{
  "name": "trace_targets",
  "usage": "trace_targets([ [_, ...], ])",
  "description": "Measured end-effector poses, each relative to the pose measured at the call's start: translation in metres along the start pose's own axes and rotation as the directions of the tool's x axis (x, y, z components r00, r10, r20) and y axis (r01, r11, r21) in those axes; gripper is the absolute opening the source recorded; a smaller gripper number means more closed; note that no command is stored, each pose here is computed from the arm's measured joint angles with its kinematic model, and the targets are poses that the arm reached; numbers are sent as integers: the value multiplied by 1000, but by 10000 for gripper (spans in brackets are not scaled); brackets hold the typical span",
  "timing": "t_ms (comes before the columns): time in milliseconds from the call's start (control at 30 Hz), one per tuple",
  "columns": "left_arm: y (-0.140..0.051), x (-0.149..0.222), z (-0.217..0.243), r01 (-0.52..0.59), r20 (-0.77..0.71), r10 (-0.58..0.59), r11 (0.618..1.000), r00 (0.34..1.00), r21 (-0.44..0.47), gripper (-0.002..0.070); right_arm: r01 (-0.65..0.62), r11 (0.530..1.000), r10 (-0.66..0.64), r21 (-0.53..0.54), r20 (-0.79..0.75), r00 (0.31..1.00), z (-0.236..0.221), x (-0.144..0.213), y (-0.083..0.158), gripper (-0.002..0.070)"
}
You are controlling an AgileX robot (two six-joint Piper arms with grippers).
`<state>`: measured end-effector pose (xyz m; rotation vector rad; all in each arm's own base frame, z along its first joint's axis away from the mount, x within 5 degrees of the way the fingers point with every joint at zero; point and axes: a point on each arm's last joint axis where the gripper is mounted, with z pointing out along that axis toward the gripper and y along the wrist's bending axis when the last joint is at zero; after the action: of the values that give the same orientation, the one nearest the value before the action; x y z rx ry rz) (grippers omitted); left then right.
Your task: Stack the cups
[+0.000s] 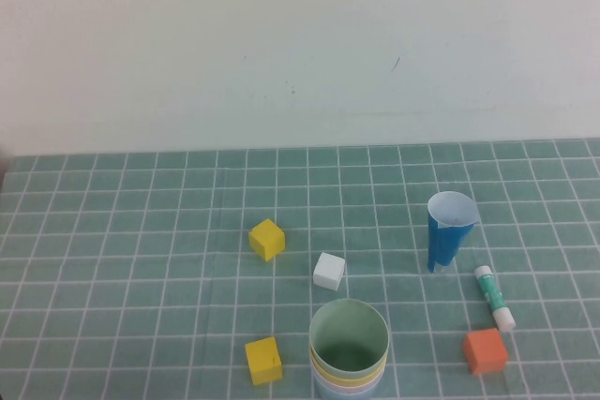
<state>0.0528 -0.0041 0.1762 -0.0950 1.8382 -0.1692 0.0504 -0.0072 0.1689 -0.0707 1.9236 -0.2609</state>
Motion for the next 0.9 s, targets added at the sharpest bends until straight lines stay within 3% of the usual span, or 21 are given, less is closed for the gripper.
trace_targets([
  [900,0,0,0,-3,0,3,1000,1000,0,-2,24,997,-22,-77,19,1000,0,-1,4,-1],
])
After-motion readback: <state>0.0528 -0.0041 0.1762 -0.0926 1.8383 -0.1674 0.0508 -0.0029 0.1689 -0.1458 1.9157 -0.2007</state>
